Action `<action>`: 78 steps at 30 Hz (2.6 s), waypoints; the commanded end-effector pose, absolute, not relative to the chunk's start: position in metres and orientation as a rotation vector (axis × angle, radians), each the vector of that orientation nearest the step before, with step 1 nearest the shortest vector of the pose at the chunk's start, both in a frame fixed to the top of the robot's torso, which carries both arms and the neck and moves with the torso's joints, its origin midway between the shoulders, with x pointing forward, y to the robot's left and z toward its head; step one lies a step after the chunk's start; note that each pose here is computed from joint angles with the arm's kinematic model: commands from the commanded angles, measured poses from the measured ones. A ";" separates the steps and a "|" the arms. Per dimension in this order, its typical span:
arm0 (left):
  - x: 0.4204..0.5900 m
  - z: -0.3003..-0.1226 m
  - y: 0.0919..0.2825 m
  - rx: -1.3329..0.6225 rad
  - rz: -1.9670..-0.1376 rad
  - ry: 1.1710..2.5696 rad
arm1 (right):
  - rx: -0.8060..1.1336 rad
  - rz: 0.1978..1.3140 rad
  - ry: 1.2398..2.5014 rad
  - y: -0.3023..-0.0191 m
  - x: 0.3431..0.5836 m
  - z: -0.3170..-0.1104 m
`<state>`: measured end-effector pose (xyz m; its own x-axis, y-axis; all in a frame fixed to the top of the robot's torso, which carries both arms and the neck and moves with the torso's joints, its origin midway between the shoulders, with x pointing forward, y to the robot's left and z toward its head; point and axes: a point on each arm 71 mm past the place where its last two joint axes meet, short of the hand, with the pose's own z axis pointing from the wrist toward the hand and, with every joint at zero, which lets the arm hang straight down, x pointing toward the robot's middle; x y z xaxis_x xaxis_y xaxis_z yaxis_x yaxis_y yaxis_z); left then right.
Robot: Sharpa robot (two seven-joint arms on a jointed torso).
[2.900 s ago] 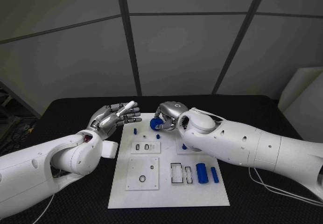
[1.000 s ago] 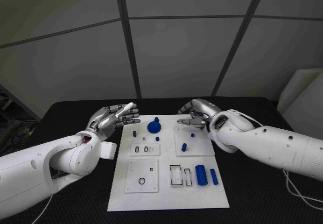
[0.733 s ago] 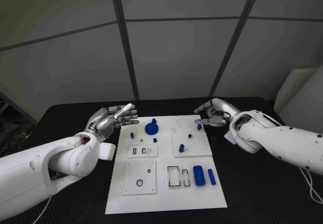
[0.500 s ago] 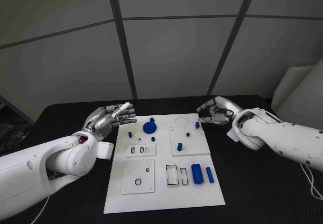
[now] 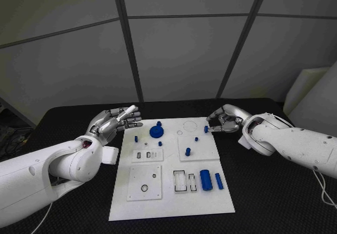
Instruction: Assemble the parts on the task board
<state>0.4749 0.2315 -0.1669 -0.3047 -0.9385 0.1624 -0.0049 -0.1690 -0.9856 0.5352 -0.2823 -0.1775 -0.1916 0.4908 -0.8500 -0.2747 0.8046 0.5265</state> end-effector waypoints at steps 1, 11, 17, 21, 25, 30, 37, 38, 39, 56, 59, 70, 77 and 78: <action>0.475 -0.165 0.230 -1.138 -1.593 1.330 | 0.131 0.672 1.673 -0.280 0.536 -0.182; 0.475 -0.165 0.229 -1.139 -1.593 1.331 | 0.131 0.651 1.687 -0.277 0.539 -0.187; 0.475 -0.165 0.229 -1.139 -1.593 1.331 | 0.127 0.637 1.694 -0.274 0.541 -0.189; 0.475 -0.165 0.229 -1.139 -1.593 1.331 | 0.127 0.631 1.696 -0.272 0.542 -0.189; 0.475 -0.165 0.229 -1.139 -1.593 1.331 | 0.126 0.628 1.700 -0.270 0.543 -0.190; 0.475 -0.165 0.228 -1.139 -1.594 1.332 | 0.124 0.626 1.706 -0.266 0.545 -0.192; 0.476 -0.166 0.229 -1.140 -1.591 1.332 | 0.121 0.617 1.710 -0.265 0.545 -0.193; 0.476 -0.166 0.229 -1.140 -1.591 1.333 | 0.121 0.616 1.710 -0.265 0.545 -0.193; 0.476 -0.166 0.229 -1.141 -1.591 1.333 | 0.121 0.615 1.710 -0.265 0.545 -0.193; 0.476 -0.166 0.230 -1.142 -1.588 1.333 | 0.120 0.638 1.606 -0.261 0.542 -0.184; 0.475 -0.166 0.231 -1.142 -1.587 1.333 | 0.119 0.653 1.592 -0.256 0.537 -0.181; 0.478 -0.167 0.236 -1.150 -1.571 1.327 | 0.095 0.743 1.605 -0.196 0.506 -0.162; 0.481 -0.168 0.240 -1.162 -1.559 1.318 | 0.036 0.729 1.621 -0.134 0.494 -0.157; 0.482 -0.168 0.240 -1.162 -1.558 1.316 | 0.028 0.731 1.622 -0.126 0.492 -0.157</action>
<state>0.4813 0.2411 -0.1692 -0.2770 -0.9486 0.1530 -0.0033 -0.1582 -0.9874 0.4906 -0.1245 -0.1573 -0.2578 0.4526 -0.8536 -0.4338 0.7352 0.5208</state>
